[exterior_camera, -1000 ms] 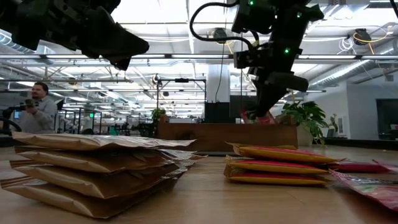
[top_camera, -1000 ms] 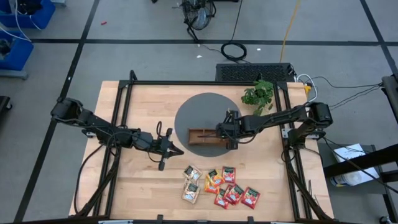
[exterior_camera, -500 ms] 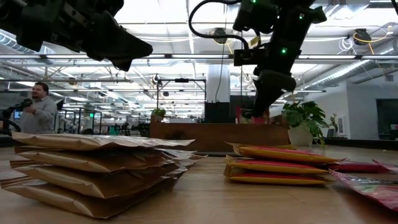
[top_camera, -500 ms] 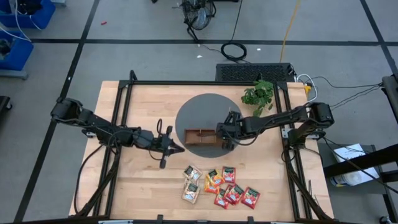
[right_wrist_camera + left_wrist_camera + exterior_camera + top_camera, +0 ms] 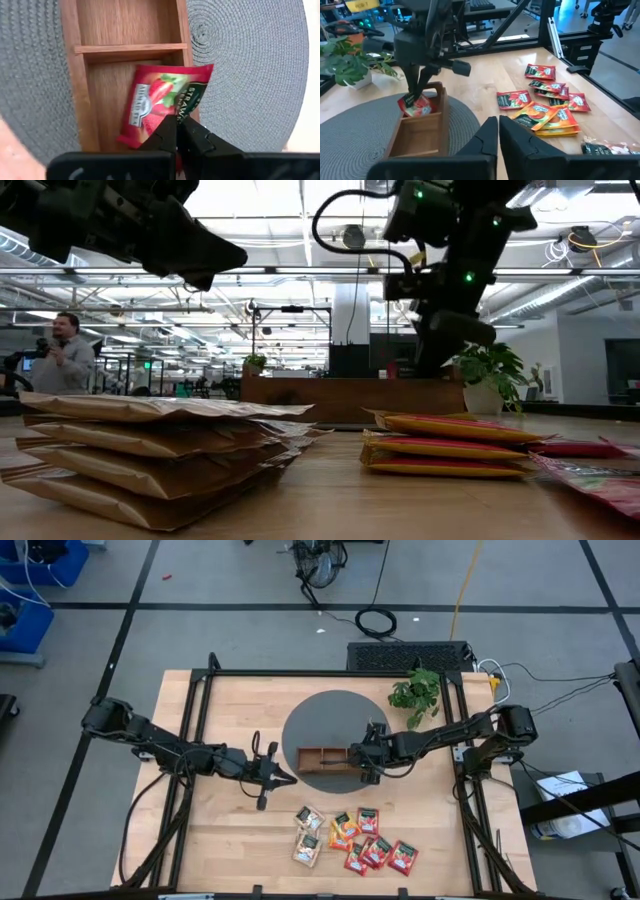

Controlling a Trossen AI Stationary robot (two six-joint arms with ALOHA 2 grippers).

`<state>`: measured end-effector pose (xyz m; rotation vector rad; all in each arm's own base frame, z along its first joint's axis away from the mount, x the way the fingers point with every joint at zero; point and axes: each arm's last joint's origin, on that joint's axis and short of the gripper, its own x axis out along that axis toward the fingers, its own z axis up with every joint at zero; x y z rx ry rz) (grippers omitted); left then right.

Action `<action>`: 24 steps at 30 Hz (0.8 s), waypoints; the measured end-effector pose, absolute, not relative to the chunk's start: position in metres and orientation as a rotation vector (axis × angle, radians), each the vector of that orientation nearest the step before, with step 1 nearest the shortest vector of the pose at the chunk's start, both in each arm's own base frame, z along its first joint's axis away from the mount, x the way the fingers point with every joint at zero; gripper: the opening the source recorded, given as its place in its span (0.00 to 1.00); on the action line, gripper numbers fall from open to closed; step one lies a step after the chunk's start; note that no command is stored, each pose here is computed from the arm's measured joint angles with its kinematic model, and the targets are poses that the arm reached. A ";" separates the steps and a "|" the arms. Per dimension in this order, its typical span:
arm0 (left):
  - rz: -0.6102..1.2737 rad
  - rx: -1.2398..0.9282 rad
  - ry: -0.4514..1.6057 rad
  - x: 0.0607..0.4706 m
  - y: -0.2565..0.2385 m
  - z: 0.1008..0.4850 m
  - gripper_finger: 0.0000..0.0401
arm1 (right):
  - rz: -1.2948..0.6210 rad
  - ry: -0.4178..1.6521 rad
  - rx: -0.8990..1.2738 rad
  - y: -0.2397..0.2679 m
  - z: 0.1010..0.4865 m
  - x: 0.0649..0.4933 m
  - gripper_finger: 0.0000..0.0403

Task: Pick & Place Tea
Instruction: Put the red tea bag into the right slot of the wooden organizer, then put the orange tea bag into the middle slot of the wooden organizer

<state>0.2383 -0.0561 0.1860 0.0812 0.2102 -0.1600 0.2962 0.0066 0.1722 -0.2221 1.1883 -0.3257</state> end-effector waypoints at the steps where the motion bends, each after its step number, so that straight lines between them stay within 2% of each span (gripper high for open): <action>1: -0.160 0.083 0.210 0.238 -0.056 0.186 0.08 | -0.326 1.188 -0.222 0.007 0.171 0.295 0.02; 6: -0.162 0.090 0.210 0.238 -0.056 0.186 0.09 | -0.337 1.176 -0.243 0.006 0.171 0.295 0.12; 15: -0.163 0.085 0.209 0.238 -0.056 0.186 0.01 | -0.322 1.097 -0.262 0.005 0.190 0.292 0.29; 20: -0.162 0.078 0.210 0.238 -0.056 0.186 0.04 | -0.317 1.078 -0.276 0.005 0.195 0.290 0.33; 24: -0.162 0.078 0.212 0.238 -0.056 0.186 0.08 | -0.361 1.017 -0.297 0.006 0.206 0.289 0.33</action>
